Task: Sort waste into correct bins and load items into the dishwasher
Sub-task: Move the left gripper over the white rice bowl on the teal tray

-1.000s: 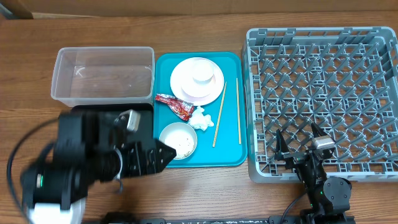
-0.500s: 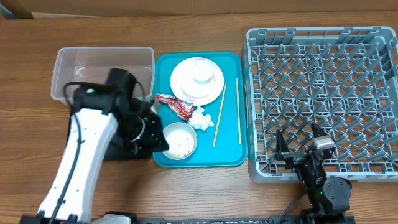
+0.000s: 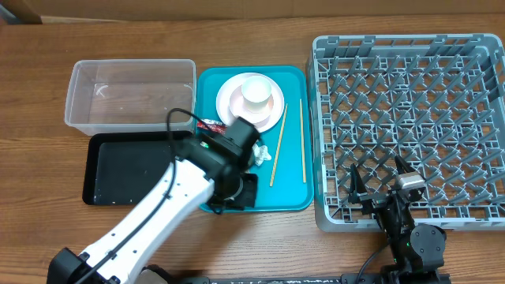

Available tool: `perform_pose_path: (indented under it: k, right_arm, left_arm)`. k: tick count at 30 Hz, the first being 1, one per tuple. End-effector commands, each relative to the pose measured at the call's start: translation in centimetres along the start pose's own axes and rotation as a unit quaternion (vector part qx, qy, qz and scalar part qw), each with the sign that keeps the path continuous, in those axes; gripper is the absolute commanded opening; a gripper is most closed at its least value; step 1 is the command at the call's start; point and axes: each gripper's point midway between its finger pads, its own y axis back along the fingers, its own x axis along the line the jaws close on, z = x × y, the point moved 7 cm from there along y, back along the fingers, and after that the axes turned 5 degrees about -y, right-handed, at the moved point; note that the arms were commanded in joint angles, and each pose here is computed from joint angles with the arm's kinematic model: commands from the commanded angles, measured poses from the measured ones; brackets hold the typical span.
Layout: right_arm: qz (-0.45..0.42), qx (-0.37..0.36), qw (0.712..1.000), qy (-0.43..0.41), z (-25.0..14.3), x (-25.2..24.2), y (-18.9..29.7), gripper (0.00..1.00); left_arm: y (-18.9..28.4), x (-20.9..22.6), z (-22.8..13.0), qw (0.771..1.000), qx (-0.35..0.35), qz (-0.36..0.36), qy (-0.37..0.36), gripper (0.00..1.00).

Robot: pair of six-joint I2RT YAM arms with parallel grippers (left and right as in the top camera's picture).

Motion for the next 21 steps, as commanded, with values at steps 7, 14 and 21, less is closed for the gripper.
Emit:
perform_pose_path:
  k: [7,14,21]
  right_arm:
    - [-0.001,-0.003,1.0,0.002,-0.2,-0.1,0.0,1.0]
    - [-0.001,-0.003,1.0,0.002,-0.2,-0.1,0.0,1.0]
    - [-0.001,-0.003,1.0,0.002,-0.2,-0.1,0.0,1.0]
  left_arm:
    - [-0.5,-2.2,0.7,0.992,-0.099,0.076,-0.001,0.04]
    - [-0.5,-2.4,0.7,0.992,-0.101,0.074,-0.005,0.04]
    - [-1.4,-2.5,1.2,0.991,-0.117,0.064,-0.007,0.04]
